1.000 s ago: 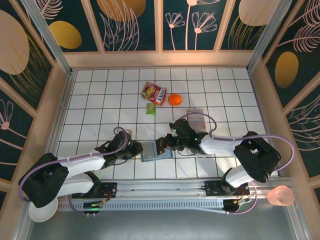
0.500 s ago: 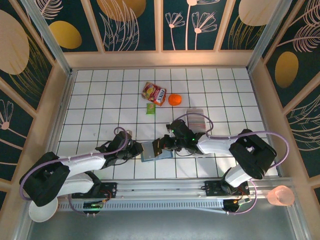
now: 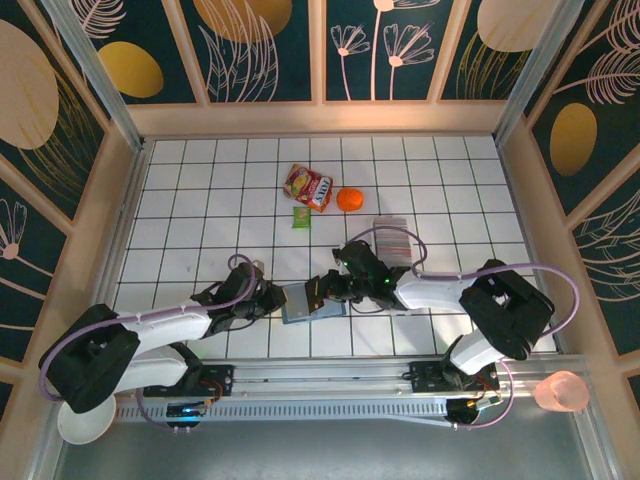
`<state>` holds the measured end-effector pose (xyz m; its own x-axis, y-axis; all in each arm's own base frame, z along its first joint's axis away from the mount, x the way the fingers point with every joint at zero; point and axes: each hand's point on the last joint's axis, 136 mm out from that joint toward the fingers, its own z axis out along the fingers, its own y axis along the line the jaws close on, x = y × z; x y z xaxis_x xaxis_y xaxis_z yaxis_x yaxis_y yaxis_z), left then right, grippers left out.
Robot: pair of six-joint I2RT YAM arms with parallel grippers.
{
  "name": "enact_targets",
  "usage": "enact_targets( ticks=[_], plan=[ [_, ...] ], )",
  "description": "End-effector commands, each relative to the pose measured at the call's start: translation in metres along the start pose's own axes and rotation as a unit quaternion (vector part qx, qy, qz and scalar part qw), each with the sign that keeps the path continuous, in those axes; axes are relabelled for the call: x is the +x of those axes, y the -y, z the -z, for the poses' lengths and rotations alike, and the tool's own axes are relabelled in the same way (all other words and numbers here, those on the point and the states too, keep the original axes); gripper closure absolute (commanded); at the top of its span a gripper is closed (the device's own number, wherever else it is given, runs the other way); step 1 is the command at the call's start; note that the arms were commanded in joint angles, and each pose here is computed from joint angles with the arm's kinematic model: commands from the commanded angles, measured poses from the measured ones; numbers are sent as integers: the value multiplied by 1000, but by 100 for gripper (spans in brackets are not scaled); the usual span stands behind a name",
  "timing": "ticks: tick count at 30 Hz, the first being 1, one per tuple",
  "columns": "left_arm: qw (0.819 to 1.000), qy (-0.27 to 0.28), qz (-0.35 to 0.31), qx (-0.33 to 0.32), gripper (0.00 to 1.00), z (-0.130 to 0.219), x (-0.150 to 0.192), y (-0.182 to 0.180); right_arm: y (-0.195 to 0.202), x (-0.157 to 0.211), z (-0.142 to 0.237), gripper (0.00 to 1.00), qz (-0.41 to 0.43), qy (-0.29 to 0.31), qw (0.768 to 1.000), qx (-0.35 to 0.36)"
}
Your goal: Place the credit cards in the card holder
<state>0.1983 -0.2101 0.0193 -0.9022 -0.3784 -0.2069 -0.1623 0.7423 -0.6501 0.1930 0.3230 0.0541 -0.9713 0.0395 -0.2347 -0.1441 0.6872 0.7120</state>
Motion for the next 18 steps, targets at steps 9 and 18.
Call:
enact_targets(
  ticks=[9,18],
  plan=[
    [1000,-2,-4,4,82,-3,2,0,1,-4,10,100,7,36,999,5],
    [1000,-2,-4,5,83,-3,2,0,-1,1,4,100,6,30,999,-7]
  ],
)
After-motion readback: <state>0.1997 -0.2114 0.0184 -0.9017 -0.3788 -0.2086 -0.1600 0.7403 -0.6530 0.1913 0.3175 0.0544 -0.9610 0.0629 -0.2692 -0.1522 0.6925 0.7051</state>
